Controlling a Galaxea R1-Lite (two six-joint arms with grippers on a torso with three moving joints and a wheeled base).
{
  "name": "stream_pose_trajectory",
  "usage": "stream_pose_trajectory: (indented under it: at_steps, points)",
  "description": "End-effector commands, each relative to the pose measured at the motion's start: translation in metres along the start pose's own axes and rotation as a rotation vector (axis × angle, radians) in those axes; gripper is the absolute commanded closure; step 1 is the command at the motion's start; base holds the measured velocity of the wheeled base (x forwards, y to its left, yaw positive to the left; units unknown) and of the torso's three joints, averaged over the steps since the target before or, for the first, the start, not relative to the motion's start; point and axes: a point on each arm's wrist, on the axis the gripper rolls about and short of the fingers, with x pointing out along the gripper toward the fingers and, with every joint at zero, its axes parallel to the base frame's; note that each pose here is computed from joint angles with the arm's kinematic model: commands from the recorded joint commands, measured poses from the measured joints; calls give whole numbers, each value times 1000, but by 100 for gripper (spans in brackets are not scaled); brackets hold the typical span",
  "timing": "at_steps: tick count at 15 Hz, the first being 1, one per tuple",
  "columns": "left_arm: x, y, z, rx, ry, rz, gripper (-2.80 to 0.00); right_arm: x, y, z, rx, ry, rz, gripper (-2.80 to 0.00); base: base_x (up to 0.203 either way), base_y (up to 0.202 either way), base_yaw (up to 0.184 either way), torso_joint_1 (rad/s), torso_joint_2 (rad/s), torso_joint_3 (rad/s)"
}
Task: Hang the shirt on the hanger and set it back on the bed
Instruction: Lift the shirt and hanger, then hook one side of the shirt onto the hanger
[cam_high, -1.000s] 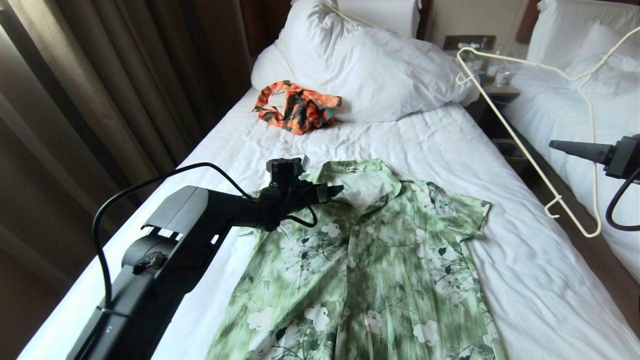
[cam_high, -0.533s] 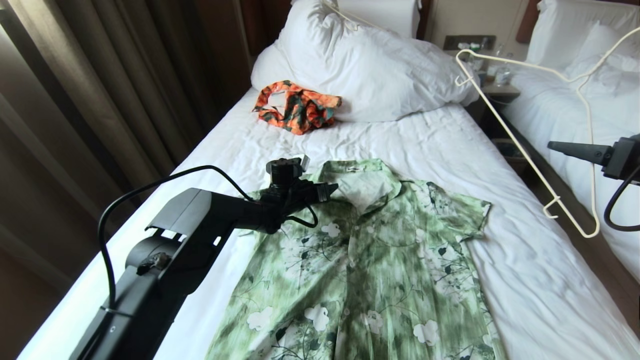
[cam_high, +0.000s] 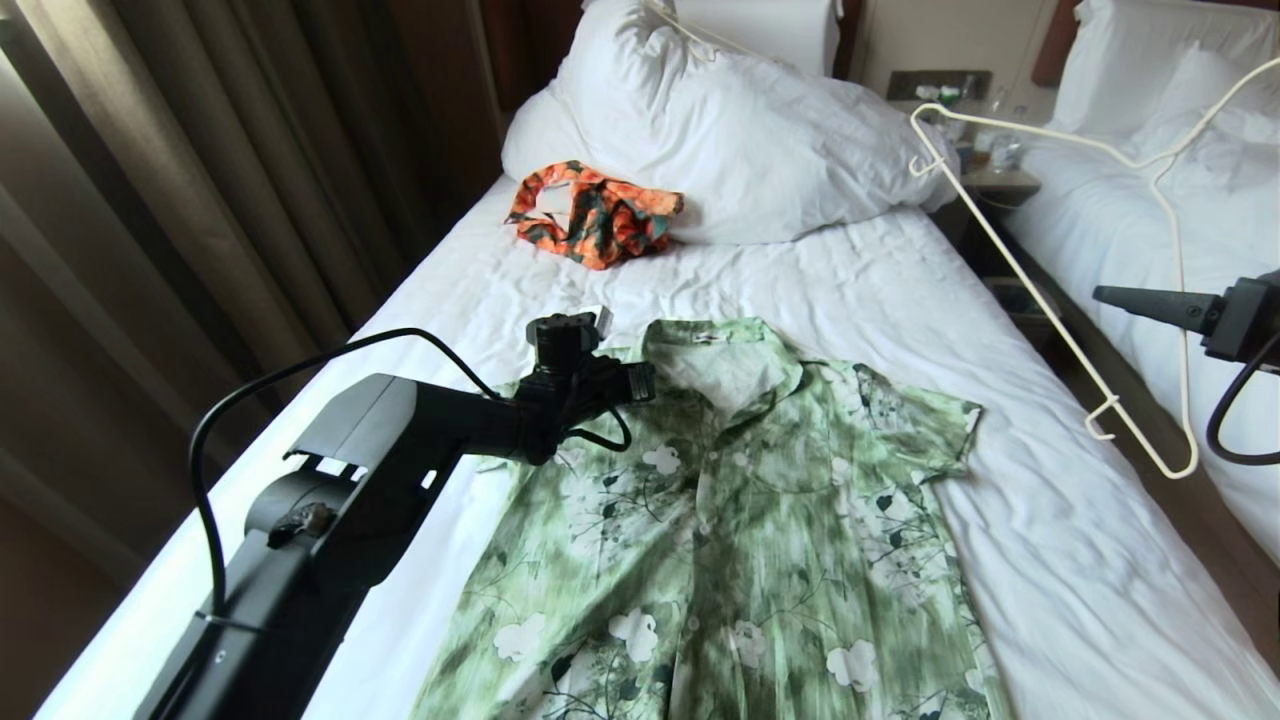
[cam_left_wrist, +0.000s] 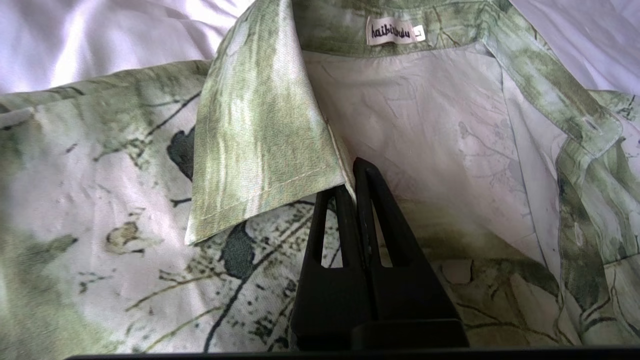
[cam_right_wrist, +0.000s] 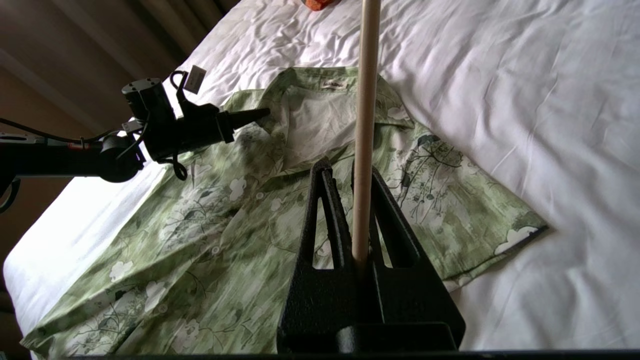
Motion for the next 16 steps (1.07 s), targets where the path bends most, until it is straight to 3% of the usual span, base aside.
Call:
stream_pose_trajectory:
  at_steps: [1,5,10,16]
  points:
    - [-8,-5,18,0,-31,9,0,1,1,-3,5,7,12,0,0,0,0,0,0,0]
    - [-46,-22,55,-4,-45,63,0,7,2,-7,16,21,32,0,0,0,0,0,0,0]
    - [-114,-50,97,-15,-56,61,0,16,6,-12,14,39,66,0,0,0,0,0,0,0]
    - [-173,-70,122,-61,-5,61,0,36,27,-31,-42,93,163,0,0,0,0,0,0,0]
